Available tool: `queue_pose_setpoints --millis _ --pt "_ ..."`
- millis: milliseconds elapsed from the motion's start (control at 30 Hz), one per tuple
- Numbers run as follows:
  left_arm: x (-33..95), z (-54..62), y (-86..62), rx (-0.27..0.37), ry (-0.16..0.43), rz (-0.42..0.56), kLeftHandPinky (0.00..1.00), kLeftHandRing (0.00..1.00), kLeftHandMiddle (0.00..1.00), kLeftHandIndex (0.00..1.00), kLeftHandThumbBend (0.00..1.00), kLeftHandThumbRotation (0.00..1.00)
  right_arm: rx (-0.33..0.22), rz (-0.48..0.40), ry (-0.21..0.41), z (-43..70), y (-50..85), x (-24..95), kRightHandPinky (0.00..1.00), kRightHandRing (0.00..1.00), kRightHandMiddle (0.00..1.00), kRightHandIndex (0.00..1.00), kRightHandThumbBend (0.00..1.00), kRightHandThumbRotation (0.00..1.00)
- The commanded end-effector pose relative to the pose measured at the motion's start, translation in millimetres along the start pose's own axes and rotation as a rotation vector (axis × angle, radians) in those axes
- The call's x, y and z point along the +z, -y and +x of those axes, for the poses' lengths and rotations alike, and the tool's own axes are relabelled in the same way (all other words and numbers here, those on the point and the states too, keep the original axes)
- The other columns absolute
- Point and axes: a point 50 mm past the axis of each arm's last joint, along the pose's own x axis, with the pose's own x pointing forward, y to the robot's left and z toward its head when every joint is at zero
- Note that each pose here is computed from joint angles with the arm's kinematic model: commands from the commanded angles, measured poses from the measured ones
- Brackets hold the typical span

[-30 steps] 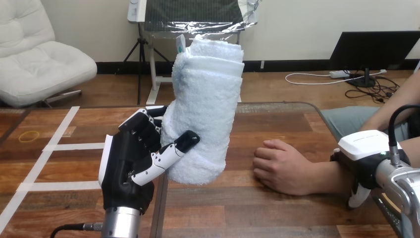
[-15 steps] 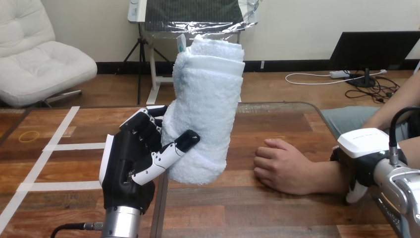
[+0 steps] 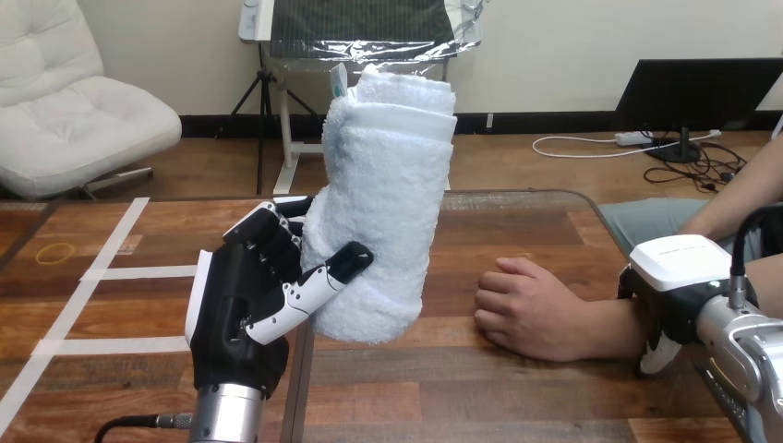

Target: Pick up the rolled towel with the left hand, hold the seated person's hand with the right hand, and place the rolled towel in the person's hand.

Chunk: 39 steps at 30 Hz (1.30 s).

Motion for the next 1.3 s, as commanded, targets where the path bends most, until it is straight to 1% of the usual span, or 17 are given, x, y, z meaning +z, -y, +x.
queue_pose_setpoints --millis 0,167,433,567,867,1000,1067,1267 --pt "17.2 12.5 11.0 -0.033 0.100 -0.019 0.33 0.38 0.43 0.50 0.67 0.00 -0.007 0.049 -0.010 5.3 -1.0 0.2 0.24 0.32 0.44 0.60 0.77 0.00" --pt "16.7 12.3 10.6 -0.031 0.095 -0.019 0.33 0.38 0.43 0.50 0.67 0.00 -0.013 0.053 -0.020 6.8 -4.3 -1.0 0.19 0.27 0.39 0.62 0.79 0.00" --pt "15.9 11.6 9.4 -0.032 0.084 -0.010 0.33 0.38 0.44 0.50 0.67 0.00 -0.005 0.051 -0.033 7.9 -6.7 -1.8 0.15 0.22 0.34 0.59 0.76 0.00" --pt "15.6 11.6 9.0 -0.032 0.082 -0.007 0.34 0.38 0.44 0.50 0.67 0.00 0.004 0.046 -0.044 9.0 -8.0 -2.3 0.14 0.22 0.33 0.57 0.75 0.00" --pt "13.2 11.9 7.7 -0.020 0.064 0.011 0.34 0.38 0.44 0.50 0.67 0.00 -0.006 0.034 -0.037 9.3 -9.8 -2.8 0.15 0.22 0.33 0.54 0.72 0.00" --pt "9.7 12.1 6.3 -0.016 0.042 0.032 0.34 0.38 0.44 0.50 0.67 0.00 -0.019 0.035 -0.030 8.8 -11.5 -3.5 0.15 0.22 0.33 0.52 0.72 0.00" --pt "8.3 12.1 5.6 -0.013 0.034 0.047 0.34 0.39 0.44 0.50 0.67 0.00 -0.019 0.029 -0.031 8.9 -12.3 -3.5 0.15 0.22 0.32 0.50 0.71 0.00" --pt "1.7 13.4 3.4 -0.013 -0.009 0.071 0.35 0.39 0.44 0.50 0.67 0.01 -0.017 0.038 -0.038 9.1 -15.3 -3.5 0.15 0.22 0.32 0.48 0.68 0.00"
